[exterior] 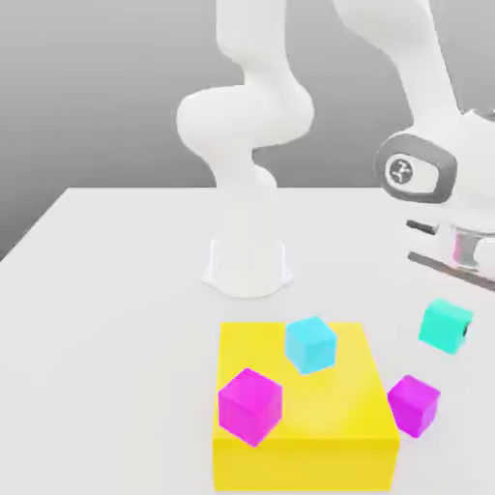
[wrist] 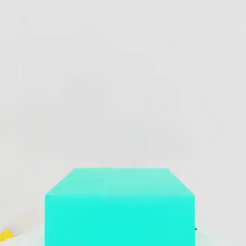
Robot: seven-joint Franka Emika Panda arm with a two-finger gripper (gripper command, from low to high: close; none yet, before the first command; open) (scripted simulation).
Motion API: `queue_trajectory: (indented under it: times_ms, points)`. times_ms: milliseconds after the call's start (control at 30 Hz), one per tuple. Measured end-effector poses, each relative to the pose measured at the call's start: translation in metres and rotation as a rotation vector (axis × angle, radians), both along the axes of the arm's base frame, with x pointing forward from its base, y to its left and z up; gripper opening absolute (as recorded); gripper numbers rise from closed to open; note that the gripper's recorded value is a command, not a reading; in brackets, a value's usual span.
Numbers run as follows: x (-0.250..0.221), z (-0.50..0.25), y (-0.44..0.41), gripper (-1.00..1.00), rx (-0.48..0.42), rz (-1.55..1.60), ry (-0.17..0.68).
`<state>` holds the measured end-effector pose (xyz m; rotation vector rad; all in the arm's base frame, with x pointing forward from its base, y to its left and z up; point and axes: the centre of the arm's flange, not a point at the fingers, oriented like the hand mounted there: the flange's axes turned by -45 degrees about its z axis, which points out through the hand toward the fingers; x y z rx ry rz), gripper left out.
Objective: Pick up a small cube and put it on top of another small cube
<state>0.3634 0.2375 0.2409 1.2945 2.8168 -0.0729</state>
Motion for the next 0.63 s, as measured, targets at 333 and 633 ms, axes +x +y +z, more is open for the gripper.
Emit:
queue_trajectory:
  times_ms: [333, 633]
  points:
    - [0.1, 0.088, -0.21, -1.0, 0.043, -0.282, 0.01]
    - [0.104, 0.045, -0.236, 1.0, 0.06, -0.304, 0.01]
